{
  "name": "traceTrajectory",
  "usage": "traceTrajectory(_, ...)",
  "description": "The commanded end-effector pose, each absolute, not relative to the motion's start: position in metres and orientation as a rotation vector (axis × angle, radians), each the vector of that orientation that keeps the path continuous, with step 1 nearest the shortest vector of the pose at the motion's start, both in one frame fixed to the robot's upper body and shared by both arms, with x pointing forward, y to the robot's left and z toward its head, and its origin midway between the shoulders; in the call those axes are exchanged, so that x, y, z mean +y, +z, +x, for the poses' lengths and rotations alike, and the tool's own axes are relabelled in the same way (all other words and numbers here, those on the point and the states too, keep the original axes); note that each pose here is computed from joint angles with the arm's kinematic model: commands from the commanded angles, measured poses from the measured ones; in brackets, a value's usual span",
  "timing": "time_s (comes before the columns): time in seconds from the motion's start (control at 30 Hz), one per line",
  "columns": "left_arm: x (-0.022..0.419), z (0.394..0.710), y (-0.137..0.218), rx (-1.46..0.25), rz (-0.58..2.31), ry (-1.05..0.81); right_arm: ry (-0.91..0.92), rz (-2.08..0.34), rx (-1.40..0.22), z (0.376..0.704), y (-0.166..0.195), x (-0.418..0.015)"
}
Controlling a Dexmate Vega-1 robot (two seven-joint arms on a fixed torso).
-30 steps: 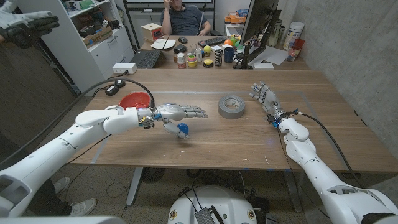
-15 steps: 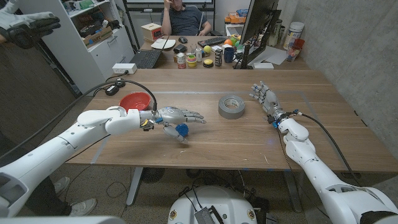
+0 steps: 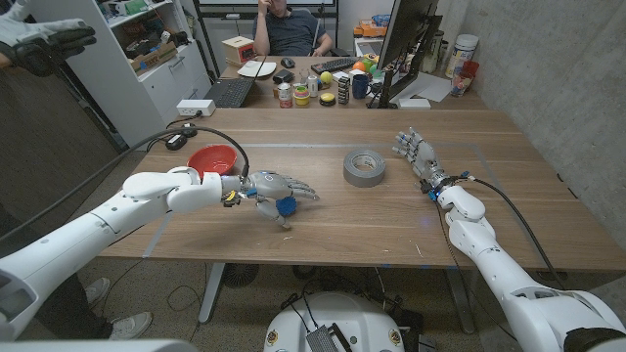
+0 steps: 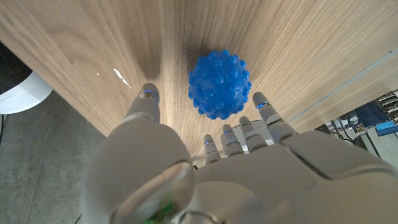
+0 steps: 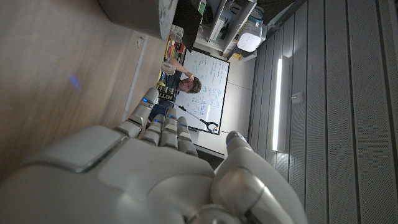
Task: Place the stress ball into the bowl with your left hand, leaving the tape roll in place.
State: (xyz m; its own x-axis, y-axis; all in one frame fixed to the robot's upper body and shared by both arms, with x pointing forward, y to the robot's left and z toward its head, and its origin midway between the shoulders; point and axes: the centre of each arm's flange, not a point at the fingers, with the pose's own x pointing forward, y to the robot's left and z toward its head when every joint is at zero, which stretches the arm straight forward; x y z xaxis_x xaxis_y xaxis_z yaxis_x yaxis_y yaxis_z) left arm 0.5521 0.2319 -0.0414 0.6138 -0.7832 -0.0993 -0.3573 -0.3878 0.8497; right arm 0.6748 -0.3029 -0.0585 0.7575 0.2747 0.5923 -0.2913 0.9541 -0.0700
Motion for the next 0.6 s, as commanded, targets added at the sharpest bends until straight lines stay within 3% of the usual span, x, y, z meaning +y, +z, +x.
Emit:
traceTrajectory(0.03, 0.2315, 0.5515, -0.0443, -0.875, 2.052, -0.625, 0.311, 0.03, -0.638, 0.6772, -0.0584, -0.303)
traceTrajectory(0.6, 0.2314, 0.5474, -0.0478, -0.912, 2.097, -0.598, 0.314, 0.034, -0.633, 0.6752, -0.0613, -0.3032)
